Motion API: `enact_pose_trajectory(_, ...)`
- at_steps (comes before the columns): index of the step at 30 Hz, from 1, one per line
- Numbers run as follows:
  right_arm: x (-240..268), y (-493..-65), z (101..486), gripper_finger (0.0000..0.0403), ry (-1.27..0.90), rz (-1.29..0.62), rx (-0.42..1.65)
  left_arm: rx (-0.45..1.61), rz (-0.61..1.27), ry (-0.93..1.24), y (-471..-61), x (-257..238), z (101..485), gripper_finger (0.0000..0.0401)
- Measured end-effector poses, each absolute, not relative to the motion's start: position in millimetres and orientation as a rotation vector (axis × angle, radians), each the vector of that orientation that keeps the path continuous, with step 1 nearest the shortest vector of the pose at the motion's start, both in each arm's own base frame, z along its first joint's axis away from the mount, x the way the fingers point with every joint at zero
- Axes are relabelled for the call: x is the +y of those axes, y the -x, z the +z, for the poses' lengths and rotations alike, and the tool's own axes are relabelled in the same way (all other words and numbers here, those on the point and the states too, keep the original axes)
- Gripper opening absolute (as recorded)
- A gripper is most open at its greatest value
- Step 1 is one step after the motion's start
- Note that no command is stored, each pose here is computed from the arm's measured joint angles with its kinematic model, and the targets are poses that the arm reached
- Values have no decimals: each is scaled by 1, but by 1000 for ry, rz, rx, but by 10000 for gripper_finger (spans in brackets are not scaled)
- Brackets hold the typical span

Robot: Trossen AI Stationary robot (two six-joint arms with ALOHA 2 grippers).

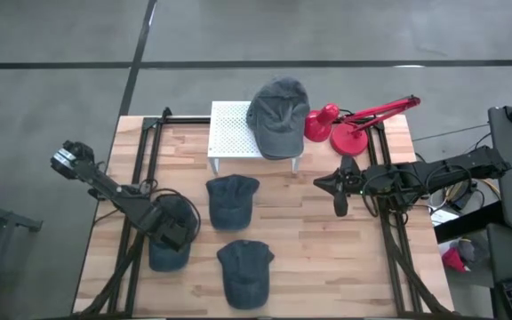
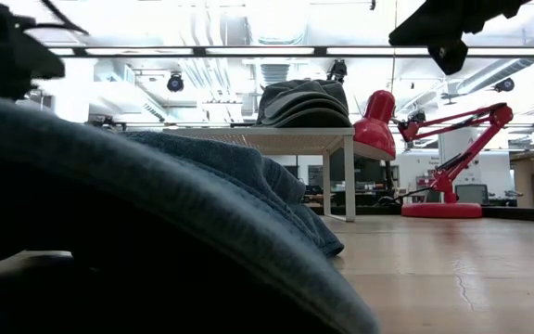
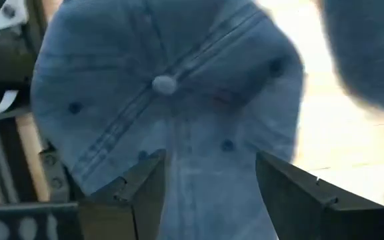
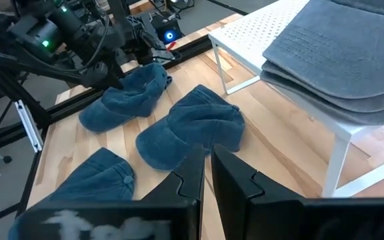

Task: Pick & Place hat
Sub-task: Put the left black cap on the shelf

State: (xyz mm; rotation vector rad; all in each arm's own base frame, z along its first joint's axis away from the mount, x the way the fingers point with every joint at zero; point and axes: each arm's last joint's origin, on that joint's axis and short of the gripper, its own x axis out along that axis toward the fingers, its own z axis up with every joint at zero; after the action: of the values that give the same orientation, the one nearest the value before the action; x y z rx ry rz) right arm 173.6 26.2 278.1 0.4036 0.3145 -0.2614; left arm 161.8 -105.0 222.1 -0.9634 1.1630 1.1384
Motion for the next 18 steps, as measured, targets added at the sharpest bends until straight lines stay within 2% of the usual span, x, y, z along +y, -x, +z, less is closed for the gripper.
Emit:
enact_pose_trajectory(6, 26, -174, 277, 27, -403, -263, 317, 1235, 1237, 1020, -153, -103, 204, 223)
enact_pose_trajectory(18, 26, -174, 277, 27, -403, -263, 316, 1208, 1177, 1119, -149, -100, 163, 223)
